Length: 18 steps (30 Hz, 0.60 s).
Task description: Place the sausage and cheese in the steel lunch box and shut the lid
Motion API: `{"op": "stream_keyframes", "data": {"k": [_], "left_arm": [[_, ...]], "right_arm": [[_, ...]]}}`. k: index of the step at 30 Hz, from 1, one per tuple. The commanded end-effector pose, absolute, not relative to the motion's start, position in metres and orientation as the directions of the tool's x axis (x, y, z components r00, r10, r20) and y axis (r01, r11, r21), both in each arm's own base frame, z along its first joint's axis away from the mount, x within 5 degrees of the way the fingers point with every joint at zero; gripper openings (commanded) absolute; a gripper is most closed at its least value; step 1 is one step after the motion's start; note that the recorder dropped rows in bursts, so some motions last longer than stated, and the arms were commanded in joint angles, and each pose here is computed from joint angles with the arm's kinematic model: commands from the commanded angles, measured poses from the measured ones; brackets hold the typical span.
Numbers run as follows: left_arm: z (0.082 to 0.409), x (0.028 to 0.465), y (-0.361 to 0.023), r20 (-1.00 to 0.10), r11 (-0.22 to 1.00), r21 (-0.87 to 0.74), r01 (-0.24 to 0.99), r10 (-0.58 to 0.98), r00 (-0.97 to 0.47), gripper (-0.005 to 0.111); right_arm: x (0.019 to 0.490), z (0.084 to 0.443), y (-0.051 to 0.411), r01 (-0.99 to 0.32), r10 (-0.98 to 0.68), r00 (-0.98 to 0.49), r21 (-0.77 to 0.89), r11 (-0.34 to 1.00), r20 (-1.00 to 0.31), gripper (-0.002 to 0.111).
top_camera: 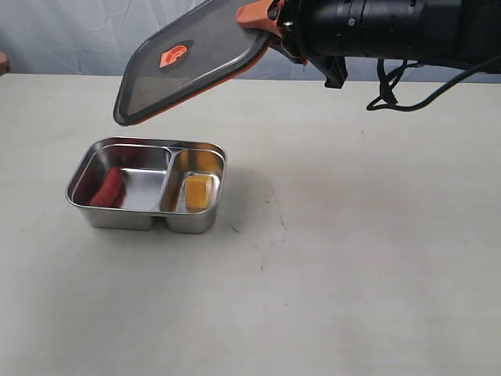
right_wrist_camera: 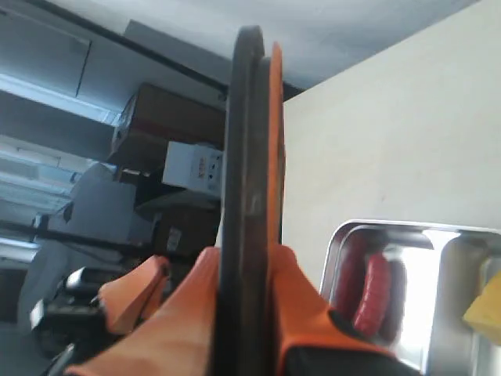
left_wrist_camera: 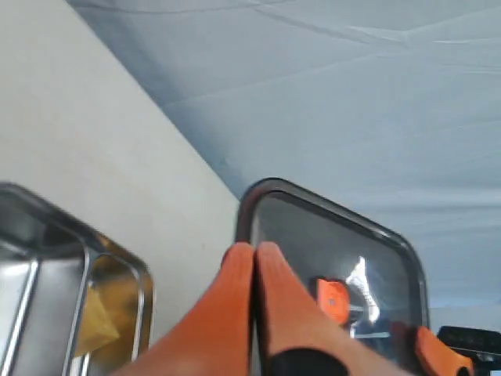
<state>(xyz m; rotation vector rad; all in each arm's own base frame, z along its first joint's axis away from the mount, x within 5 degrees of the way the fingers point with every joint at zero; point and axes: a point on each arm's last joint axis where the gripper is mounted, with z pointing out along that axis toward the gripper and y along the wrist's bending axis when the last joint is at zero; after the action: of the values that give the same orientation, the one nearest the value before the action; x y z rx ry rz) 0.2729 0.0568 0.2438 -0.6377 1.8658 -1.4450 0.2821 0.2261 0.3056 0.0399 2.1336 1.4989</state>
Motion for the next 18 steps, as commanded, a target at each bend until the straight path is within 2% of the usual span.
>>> {"op": "stream_keyframes", "data": {"k": [1, 8, 10, 11, 12, 13, 15, 18], "left_arm": [[0.2193, 0.2758, 0.0572, -0.175, 0.278, -0.96, -0.026, -0.672, -0.72, 0.0], [0.2157, 0.2773, 0.0527, -0.165, 0.278, -0.96, -0.032, -0.655, -0.738, 0.001], [0.2145, 0.2762, 0.052, -0.168, 0.29, -0.956, -0.034, -0.642, -0.748, 0.013], [0.2145, 0.2762, 0.052, -0.16, 0.285, -0.958, -0.041, -0.645, -0.748, 0.027], [0.2146, 0.2764, 0.0521, -0.158, 0.282, -0.959, -0.042, -0.647, -0.746, 0.033], [0.2148, 0.2765, 0.0522, -0.153, 0.277, -0.96, -0.045, -0.65, -0.745, 0.045], [0.2151, 0.2767, 0.0523, -0.138, 0.264, -0.963, -0.056, -0.657, -0.741, 0.051], [0.2238, 0.2769, 0.0483, -0.149, 0.252, -0.967, -0.032, -0.666, -0.731, 0.05]], "right_arm": [[0.2728, 0.3132, 0.2252, -0.306, 0.239, -0.895, 0.907, 0.289, -0.377, -0.001], [0.2716, 0.3138, 0.2257, -0.332, 0.221, -0.89, 0.899, 0.284, -0.399, -0.001], [0.2712, 0.3134, 0.2262, -0.346, 0.211, -0.888, 0.895, 0.282, -0.41, -0.001], [0.2712, 0.3134, 0.2262, -0.346, 0.211, -0.888, 0.895, 0.282, -0.41, -0.001], [0.2712, 0.3134, 0.2262, -0.346, 0.211, -0.888, 0.895, 0.282, -0.41, -0.001], [0.2712, 0.3134, 0.2262, -0.346, 0.211, -0.888, 0.895, 0.282, -0.41, -0.001], [0.2712, 0.3134, 0.2262, -0.346, 0.211, -0.888, 0.895, 0.282, -0.41, -0.001], [0.2712, 0.3134, 0.2262, -0.346, 0.211, -0.888, 0.895, 0.282, -0.41, -0.001]]}}
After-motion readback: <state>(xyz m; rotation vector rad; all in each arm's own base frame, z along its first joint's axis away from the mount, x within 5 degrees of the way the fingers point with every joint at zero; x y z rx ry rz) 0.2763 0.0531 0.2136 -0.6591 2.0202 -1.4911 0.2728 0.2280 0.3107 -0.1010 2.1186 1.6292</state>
